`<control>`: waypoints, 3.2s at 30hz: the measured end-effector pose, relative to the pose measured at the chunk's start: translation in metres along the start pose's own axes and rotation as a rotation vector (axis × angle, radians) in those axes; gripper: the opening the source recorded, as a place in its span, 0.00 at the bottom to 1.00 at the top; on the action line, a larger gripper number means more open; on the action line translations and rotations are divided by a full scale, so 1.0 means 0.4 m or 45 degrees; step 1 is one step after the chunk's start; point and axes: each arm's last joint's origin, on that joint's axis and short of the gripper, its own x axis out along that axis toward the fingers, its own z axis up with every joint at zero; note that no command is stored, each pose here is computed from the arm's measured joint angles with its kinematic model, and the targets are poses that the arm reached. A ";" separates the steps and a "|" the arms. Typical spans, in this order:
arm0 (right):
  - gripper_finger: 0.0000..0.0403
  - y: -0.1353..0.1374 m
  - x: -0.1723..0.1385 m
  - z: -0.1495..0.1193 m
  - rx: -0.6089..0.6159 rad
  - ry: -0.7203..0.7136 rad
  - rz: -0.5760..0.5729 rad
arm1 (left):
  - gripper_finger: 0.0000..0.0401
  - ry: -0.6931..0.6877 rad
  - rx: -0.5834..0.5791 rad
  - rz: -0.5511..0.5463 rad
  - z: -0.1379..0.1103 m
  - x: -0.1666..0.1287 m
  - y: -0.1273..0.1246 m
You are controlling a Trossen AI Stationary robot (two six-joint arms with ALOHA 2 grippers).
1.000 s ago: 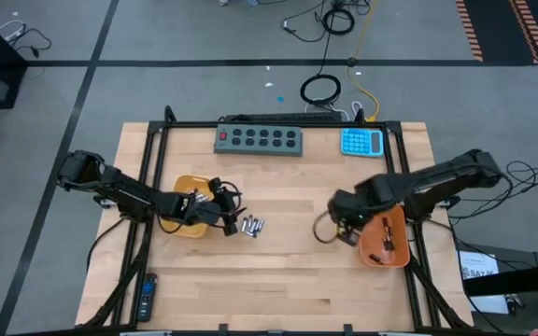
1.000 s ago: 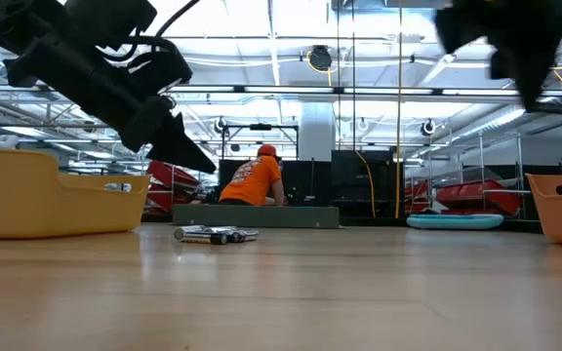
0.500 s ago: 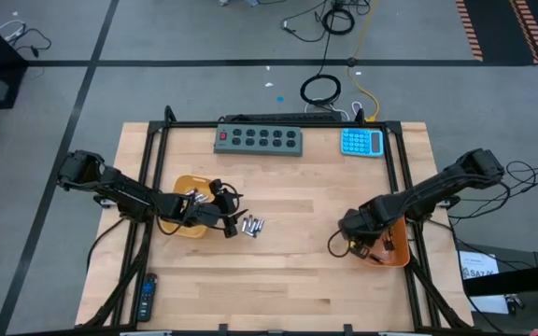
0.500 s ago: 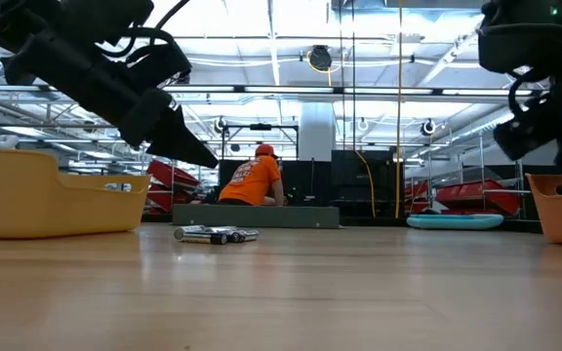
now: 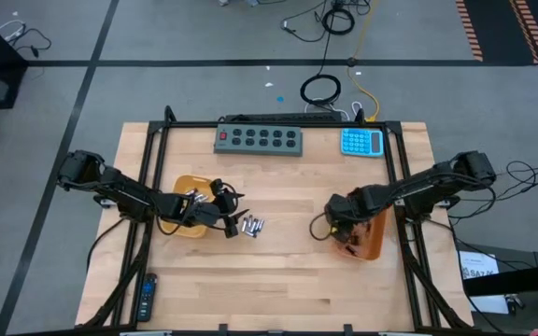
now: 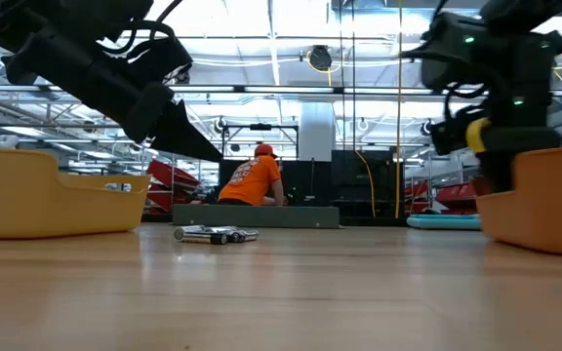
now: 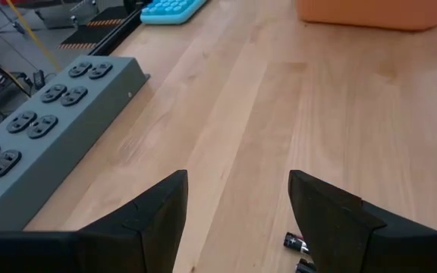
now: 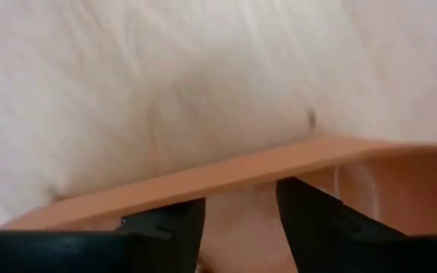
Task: Sort batteries
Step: Put the black battery into the orange bin, then put the silver battery into the yellow bin
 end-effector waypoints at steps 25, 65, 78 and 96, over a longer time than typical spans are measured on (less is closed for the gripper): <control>0.21 0.088 -0.167 0.086 -0.105 -1.239 -0.347 | 0.60 0.466 -0.281 -0.413 0.071 0.011 0.006; 0.18 0.116 0.056 0.134 -0.281 -1.234 -0.433 | 0.22 1.078 -0.234 0.010 0.000 0.139 -0.086; 0.18 0.112 0.063 0.127 -0.272 -1.198 -0.439 | 0.10 1.013 -0.163 0.024 0.123 0.033 -0.071; 0.18 0.113 0.067 0.124 -0.293 -1.166 -0.399 | 0.58 1.258 -0.193 0.410 0.083 -0.174 0.038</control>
